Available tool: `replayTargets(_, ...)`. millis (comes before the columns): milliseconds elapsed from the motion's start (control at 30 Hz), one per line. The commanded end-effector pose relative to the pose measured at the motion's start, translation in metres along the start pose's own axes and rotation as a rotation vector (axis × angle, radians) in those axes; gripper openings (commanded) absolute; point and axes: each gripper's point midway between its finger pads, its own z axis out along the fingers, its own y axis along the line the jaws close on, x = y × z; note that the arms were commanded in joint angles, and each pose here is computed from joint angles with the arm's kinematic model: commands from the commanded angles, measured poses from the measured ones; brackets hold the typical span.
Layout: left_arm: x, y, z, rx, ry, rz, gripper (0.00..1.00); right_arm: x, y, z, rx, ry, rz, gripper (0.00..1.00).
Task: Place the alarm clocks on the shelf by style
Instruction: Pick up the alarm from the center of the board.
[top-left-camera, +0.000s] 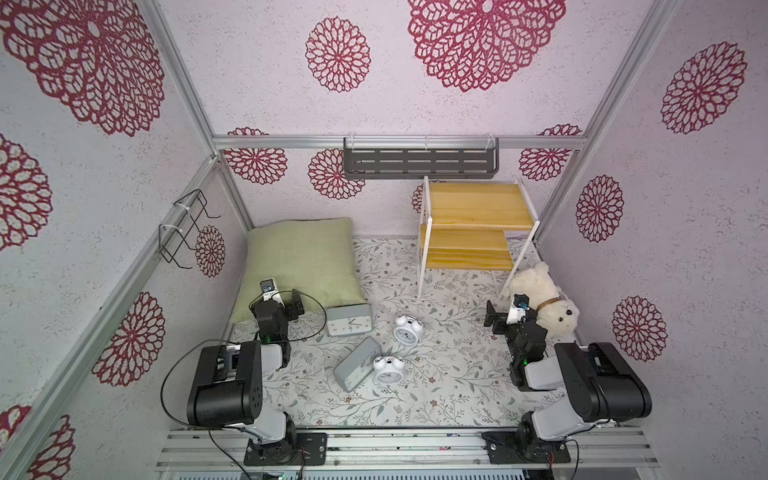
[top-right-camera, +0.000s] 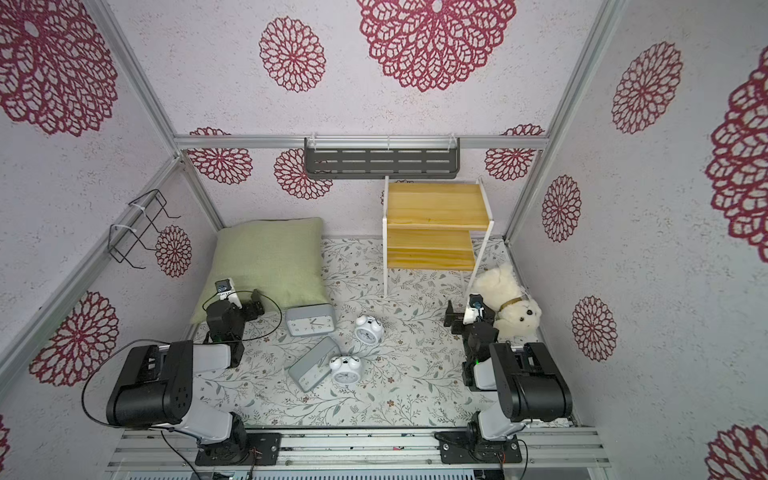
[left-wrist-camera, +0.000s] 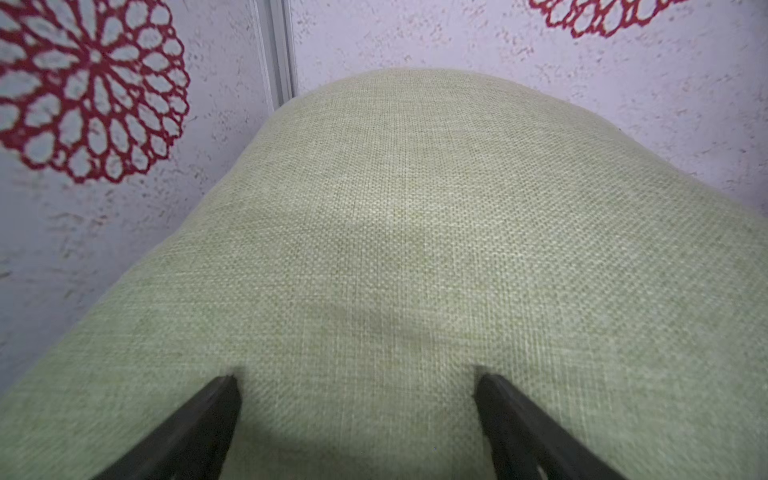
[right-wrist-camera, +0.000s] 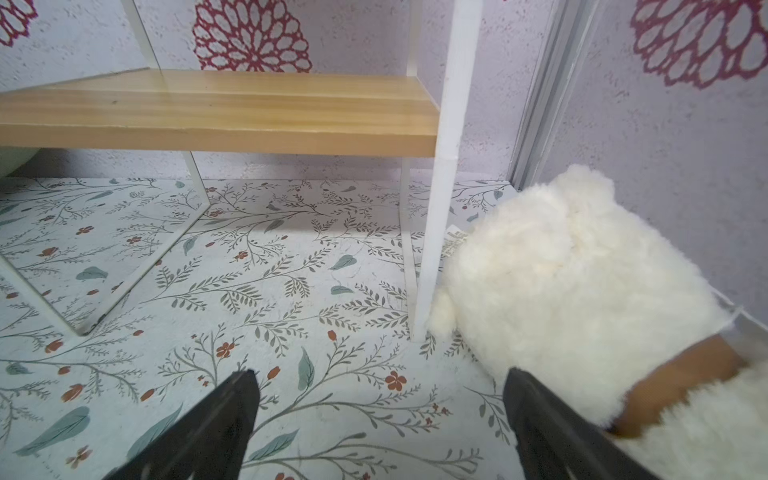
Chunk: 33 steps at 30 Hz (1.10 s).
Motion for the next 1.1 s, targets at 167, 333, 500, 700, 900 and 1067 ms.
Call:
replayTargets(167,-0.007,-0.003,0.001,0.011,-0.017,0.001,0.97,-0.016,0.002,0.005,-0.010,-0.050,-0.005,0.99)
replayTargets(333,-0.007,-0.004,0.001,0.012,-0.016,0.001,0.97,-0.016,0.002,0.005,-0.010,-0.049,-0.004,0.99)
replayTargets(500,-0.007,-0.004,0.001,0.011,-0.016,0.001,0.97,-0.016,0.002,0.005,-0.010,-0.049,-0.004,0.99)
replayTargets(700,-0.015,0.002,-0.009,-0.015,-0.060,-0.014,0.97,-0.024,-0.006,-0.006,0.033,-0.095,0.018,0.99)
replayTargets(900,-0.049,0.015,-0.044,-0.067,-0.147,-0.070,0.97,-0.046,-0.015,-0.020,0.076,-0.129,0.039,0.99)
replayTargets(1067,-0.086,0.004,-0.058,-0.003,-0.135,-0.189,0.97,-0.068,-0.023,-0.024,0.114,-0.100,0.127,0.99)
